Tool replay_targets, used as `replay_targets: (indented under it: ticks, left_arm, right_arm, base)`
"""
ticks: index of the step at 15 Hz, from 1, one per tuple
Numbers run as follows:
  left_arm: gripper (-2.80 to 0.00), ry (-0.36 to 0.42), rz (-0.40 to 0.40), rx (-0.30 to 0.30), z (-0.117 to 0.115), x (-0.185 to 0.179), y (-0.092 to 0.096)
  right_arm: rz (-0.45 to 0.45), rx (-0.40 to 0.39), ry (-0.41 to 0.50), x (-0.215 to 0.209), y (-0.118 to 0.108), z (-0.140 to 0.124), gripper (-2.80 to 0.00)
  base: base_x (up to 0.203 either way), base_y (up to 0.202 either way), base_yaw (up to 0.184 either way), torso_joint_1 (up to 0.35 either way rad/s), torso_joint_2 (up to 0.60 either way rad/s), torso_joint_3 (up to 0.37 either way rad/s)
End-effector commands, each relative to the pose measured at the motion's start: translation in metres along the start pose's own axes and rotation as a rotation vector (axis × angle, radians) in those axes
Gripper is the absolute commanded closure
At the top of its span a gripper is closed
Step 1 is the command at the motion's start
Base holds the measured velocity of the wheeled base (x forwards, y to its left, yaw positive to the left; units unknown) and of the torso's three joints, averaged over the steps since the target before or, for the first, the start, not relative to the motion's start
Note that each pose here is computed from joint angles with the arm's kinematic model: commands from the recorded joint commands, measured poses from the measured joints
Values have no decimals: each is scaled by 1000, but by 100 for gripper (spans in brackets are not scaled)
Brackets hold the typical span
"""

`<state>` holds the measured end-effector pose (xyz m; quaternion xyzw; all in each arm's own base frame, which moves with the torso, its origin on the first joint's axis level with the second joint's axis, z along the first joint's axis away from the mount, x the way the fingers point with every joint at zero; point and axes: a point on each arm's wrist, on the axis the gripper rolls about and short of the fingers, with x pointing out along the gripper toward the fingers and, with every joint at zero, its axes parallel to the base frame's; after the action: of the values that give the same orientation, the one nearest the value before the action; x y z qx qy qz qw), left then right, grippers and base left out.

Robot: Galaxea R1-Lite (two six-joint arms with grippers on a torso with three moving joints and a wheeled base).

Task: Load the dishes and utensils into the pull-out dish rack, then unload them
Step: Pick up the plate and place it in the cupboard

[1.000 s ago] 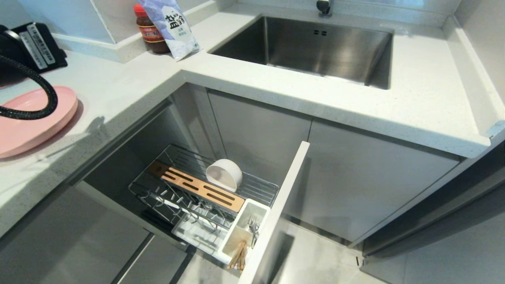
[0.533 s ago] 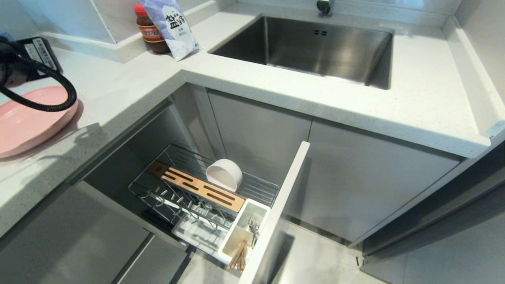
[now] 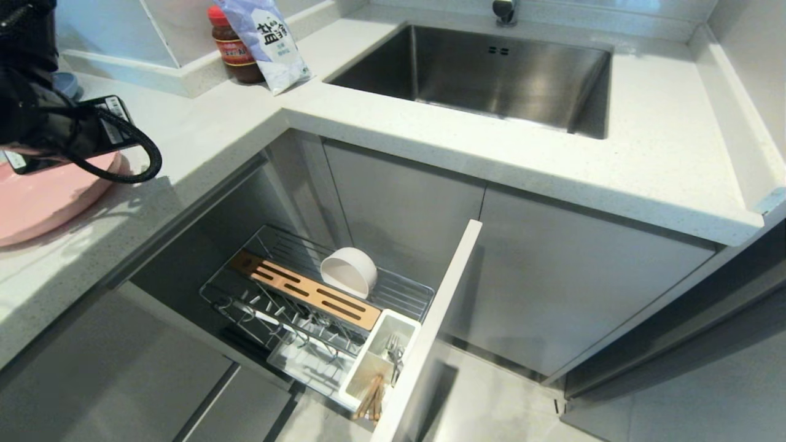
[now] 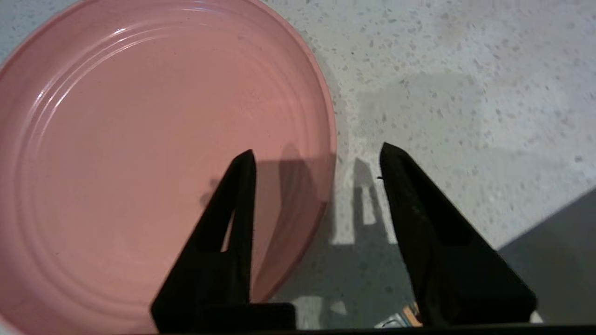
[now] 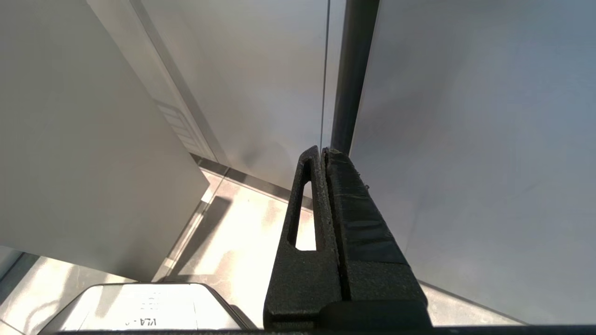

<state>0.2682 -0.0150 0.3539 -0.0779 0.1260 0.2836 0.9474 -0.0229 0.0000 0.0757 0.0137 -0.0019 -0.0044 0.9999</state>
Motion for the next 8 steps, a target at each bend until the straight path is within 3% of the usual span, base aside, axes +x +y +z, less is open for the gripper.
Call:
replay_targets:
  ticks: [1, 8]
  left_arm:
    - [-280, 16, 27, -2, -3, 16, -5]
    - [-280, 20, 68, -11, -2, 32, -2]
  right_arm:
    - [0, 0, -1, 0, 0, 0, 0]
    - [0, 0, -1, 0, 0, 0, 0]
  base:
    - [0, 0, 0, 0, 0, 0]
    - [0, 0, 0, 0, 0, 0]
